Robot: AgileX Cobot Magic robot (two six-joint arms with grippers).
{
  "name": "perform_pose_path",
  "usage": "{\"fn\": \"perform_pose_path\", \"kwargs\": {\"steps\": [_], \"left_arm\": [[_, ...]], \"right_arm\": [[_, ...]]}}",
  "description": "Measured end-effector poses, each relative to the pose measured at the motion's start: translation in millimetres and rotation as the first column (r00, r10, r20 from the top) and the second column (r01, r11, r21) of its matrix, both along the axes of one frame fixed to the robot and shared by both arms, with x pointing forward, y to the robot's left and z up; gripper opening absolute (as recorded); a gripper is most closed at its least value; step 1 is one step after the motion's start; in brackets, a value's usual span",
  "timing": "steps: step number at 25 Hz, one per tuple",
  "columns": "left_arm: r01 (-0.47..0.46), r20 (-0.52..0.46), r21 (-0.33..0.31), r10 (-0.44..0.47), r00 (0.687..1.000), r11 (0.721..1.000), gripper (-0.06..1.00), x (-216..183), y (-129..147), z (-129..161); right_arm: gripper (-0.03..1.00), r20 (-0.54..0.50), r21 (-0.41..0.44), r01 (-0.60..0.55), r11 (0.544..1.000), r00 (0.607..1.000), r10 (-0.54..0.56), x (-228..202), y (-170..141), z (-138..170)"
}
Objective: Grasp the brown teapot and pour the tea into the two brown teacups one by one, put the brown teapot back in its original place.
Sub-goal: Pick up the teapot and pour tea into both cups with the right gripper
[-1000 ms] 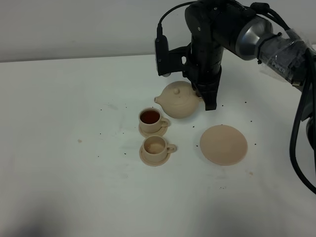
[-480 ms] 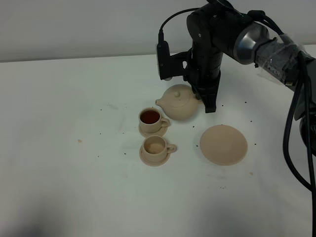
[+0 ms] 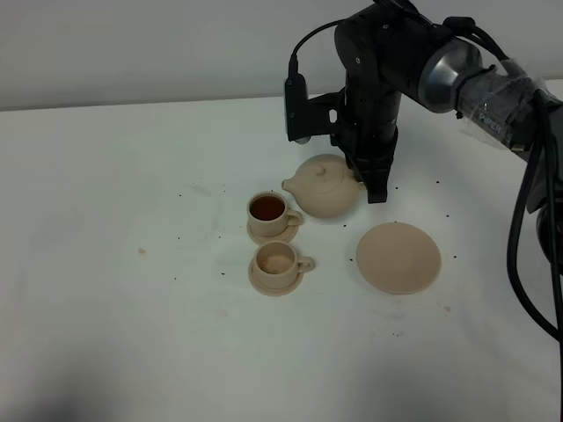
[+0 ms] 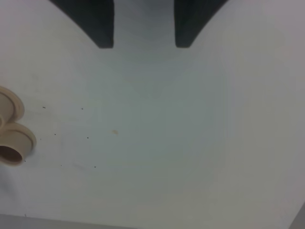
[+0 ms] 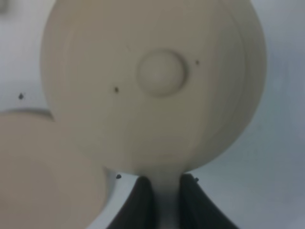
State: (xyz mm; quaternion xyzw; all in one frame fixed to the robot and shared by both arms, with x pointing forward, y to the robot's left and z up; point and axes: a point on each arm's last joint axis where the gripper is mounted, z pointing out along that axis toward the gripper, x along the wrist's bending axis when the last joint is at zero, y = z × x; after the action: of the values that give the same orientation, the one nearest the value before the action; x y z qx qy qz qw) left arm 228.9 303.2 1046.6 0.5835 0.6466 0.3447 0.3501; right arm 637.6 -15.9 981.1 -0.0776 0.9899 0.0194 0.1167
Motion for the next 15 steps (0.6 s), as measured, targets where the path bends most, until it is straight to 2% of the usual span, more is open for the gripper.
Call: {"fn": "perform_pose_path", "kwargs": {"steps": [6, 15], "left_arm": [[0.000, 0.000, 0.000, 0.000, 1.000, 1.000, 0.32, 0, 0, 0], [0.000, 0.000, 0.000, 0.000, 1.000, 1.000, 0.32, 0, 0, 0]], "right_arm": [[0.11, 0.007, 0.071, 0.084, 0.994, 0.996, -0.085, -7, 3, 21], [0.11, 0.044, 0.080, 0.118, 0.990, 0.992, -0.122, -36, 33, 34]]}}
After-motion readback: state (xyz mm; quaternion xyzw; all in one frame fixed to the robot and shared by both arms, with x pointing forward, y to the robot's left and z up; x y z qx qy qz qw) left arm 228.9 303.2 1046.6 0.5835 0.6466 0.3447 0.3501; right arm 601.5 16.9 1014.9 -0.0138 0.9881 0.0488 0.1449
